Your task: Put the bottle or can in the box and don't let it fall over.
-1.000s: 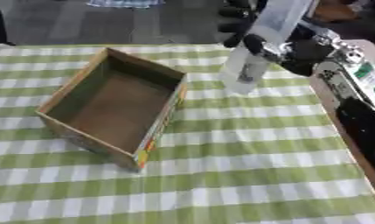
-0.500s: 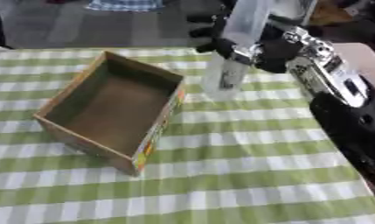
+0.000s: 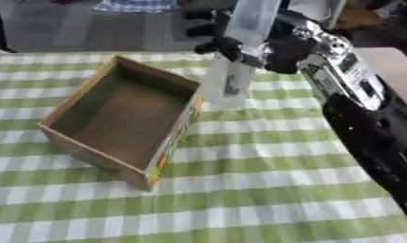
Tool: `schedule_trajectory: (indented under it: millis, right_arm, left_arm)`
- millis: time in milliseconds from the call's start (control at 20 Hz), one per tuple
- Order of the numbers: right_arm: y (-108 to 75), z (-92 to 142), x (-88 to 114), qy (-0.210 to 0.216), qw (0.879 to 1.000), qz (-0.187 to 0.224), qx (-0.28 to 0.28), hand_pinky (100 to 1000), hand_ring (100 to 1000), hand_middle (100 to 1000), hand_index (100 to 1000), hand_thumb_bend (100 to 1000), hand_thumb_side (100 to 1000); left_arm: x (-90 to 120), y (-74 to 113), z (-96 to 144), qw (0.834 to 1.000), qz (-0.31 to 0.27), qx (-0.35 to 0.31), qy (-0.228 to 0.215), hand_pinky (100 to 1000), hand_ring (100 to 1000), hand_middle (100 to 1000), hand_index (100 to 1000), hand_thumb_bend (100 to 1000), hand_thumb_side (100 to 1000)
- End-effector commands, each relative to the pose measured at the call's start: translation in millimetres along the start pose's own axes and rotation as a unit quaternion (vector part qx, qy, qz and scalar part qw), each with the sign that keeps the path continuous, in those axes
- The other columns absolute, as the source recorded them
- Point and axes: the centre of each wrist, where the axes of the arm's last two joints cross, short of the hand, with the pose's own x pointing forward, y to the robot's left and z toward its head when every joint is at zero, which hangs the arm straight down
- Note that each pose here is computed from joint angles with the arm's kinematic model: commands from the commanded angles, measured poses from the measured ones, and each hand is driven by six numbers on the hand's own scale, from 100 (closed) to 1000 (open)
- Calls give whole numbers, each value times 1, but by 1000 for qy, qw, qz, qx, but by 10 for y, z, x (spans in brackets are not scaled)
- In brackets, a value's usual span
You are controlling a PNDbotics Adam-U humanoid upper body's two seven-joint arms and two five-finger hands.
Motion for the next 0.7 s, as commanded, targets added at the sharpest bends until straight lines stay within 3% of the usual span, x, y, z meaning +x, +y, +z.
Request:
schedule_trajectory:
  millis: [50, 700]
  right_arm:
    - [-31, -65, 117, -11, 1000, 12, 7, 950, 1000, 1000, 297, 100, 100]
    - [-34, -391, 274, -41, 998, 20, 35, 946, 1000, 1000, 297, 100, 100]
  left_arm:
    - [79, 39, -43, 1000, -13, -9, -12, 922, 763, 922, 844, 117, 840]
    - [94, 27, -65, 1000, -13, -15, -16, 924, 764, 922, 843, 115, 842]
